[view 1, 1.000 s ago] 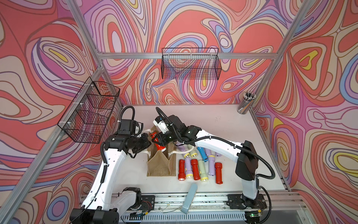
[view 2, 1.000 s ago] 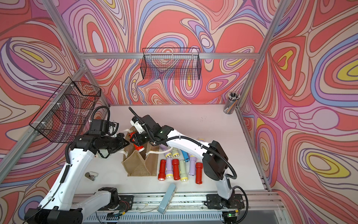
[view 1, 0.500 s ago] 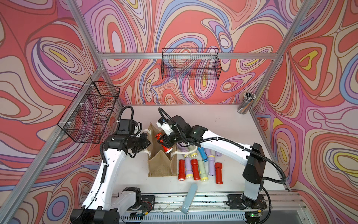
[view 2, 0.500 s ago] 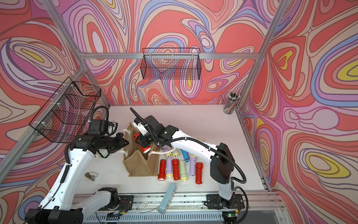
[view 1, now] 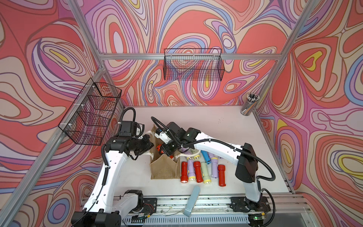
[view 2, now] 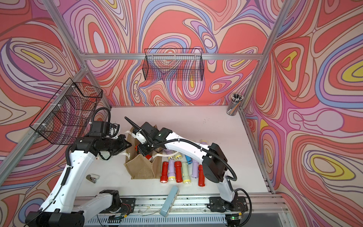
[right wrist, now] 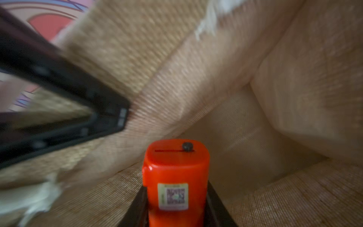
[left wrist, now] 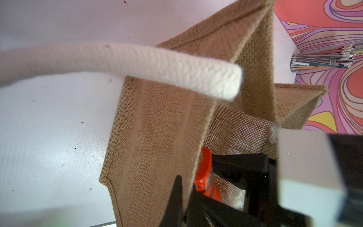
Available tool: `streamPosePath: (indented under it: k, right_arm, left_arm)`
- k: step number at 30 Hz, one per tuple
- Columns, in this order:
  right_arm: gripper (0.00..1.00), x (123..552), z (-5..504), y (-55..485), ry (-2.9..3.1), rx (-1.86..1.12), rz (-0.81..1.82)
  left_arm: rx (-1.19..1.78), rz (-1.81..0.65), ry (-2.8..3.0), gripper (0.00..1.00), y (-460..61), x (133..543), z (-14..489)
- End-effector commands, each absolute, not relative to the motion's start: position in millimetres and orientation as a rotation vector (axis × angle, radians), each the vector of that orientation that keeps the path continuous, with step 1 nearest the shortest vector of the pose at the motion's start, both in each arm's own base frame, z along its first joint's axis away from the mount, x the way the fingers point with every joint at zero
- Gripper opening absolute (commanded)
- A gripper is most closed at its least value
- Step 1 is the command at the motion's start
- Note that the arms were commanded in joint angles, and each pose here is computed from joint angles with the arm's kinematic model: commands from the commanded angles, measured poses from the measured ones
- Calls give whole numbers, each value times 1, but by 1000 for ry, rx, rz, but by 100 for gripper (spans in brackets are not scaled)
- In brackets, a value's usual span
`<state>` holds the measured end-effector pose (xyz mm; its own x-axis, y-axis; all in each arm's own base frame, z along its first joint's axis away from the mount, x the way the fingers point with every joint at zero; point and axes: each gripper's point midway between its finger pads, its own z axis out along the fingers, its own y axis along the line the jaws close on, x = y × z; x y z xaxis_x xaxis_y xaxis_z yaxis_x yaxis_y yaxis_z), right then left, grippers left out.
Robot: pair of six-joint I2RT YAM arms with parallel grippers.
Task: Put the flashlights into the tote bags
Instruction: Place the flashlight in the canvas bag.
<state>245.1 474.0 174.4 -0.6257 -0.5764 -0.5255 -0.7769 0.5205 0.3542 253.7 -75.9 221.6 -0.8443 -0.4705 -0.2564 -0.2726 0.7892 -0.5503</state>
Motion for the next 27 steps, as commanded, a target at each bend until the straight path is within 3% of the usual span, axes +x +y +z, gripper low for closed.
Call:
streamPosePath:
  k: [1, 13, 27]
  right_arm:
    - [0, 245, 162, 460, 2504, -1112, 689]
    - [0, 255, 98, 439, 2700, -1104, 400]
    - [0, 252, 54, 440, 2806, -1089, 355]
  left_arm:
    - [-561, -744, 2582, 0, -78, 250, 225]
    - [-579, -713, 2589, 0, -74, 244, 222]
    - [-596, -718, 2602, 0, -75, 247, 214]
